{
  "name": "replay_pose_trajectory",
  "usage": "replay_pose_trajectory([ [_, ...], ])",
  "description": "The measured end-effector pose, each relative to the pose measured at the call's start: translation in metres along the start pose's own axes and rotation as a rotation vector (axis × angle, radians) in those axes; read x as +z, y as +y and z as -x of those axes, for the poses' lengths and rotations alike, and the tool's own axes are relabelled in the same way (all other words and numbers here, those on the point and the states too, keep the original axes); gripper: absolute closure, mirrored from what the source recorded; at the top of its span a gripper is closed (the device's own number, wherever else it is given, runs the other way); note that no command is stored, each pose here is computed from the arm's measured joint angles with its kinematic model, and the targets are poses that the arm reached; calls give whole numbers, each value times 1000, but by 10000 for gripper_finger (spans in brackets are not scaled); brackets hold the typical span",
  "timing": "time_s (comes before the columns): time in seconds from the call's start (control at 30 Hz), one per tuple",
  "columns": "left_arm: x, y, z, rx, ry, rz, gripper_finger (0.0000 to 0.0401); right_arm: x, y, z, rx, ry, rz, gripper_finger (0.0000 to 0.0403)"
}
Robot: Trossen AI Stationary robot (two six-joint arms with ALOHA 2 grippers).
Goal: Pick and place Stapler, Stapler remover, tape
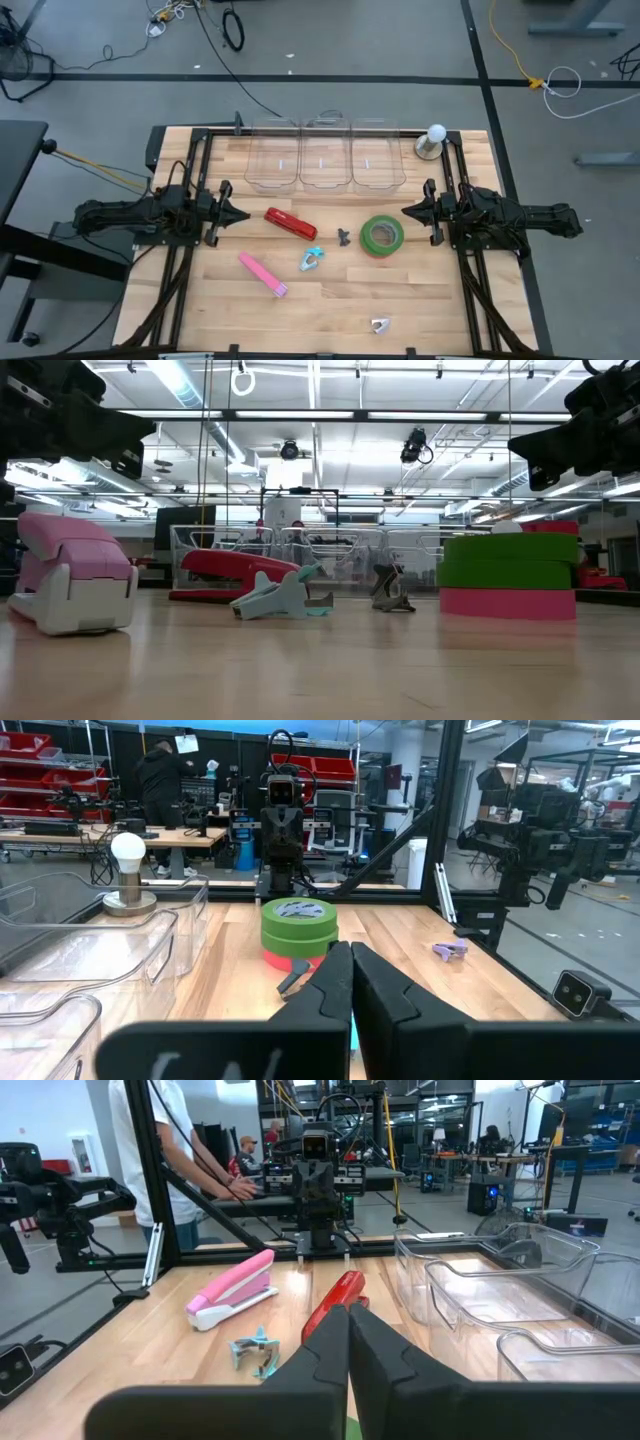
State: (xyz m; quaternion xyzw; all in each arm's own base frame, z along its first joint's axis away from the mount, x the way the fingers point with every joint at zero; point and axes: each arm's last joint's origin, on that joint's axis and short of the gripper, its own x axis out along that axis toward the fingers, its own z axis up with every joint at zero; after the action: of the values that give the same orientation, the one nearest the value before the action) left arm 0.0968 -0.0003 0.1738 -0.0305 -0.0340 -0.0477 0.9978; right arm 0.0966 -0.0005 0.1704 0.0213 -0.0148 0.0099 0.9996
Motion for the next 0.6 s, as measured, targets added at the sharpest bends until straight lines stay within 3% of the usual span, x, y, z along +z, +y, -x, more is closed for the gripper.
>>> replay_pose_trajectory([
  [0.6, 0, 0, 0, 0, 0, 0, 398, 0, 0, 0, 0, 0, 0, 392],
])
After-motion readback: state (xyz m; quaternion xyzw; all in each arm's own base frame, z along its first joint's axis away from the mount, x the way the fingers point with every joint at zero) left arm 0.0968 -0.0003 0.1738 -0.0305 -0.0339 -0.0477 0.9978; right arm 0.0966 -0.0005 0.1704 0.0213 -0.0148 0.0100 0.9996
